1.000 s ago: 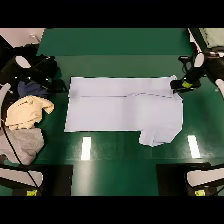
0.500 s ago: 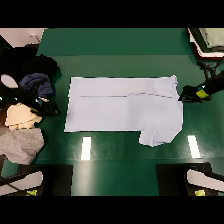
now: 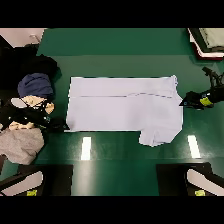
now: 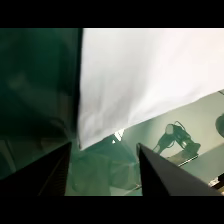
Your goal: Fold the shirts.
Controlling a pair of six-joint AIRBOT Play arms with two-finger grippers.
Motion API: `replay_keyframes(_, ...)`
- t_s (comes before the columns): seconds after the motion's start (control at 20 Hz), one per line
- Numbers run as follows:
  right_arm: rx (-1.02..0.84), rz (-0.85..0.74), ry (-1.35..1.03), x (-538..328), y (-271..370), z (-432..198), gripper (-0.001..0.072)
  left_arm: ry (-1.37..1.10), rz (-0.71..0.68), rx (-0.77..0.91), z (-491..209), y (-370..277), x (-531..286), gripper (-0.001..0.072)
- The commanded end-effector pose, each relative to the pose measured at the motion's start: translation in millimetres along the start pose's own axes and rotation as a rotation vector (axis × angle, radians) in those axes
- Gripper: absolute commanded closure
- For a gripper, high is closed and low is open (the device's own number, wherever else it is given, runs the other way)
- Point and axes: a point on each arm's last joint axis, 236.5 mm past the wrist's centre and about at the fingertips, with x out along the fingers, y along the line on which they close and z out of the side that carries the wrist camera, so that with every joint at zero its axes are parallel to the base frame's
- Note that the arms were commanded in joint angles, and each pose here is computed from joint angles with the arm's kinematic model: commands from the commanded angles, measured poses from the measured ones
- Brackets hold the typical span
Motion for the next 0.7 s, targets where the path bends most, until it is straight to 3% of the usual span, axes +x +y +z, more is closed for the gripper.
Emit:
replay_keyframes(0.0,-0.005,0.001,-0.01,-4.2,1.8,-2.0,0.0368,-0.065,-0.022,-0.021,12.7,-3.0,4.1,0.0246)
replay_keyframes(0.05,-0.007,-0.006,0.004,-4.1,0.1,-5.4,0.0368,-0.078,-0.03,-0.012,15.8,-4.7,3.8,0.0443)
replay_keyframes(0.1,-0.009,-0.019,0.017,-4.1,-3.0,-8.4,0.0368,-0.09,-0.031,-0.001,18.6,-5.1,3.6,0.0552)
replay_keyframes(0.2,-0.015,-0.067,0.054,-5.0,-14.5,-16.9,0.0368,-0.101,-0.027,-0.002,21.1,-4.2,3.2,0.068)
replay_keyframes(0.4,0.054,-0.185,0.214,1.8,-54.6,-61.4,0.0367,-0.101,-0.029,0.025,24.0,-8.4,-3.1,0.0689)
replay_keyframes(0.45,0.099,-0.171,0.263,10.6,-61.3,-79.0,0.0362,-0.099,-0.032,0.042,24.9,-11.1,-6.2,0.0689)
replay_keyframes(0.55,0.194,-0.099,0.339,29.9,-62.8,-110.7,0.0234,-0.104,-0.034,0.057,28.0,-13.9,-10.3,0.0689)
replay_keyframes(0.65,0.277,0.018,0.358,50.6,-48.1,-127.5,0.0235,-0.113,-0.032,0.057,30.4,-13.7,-11.1,0.0688)
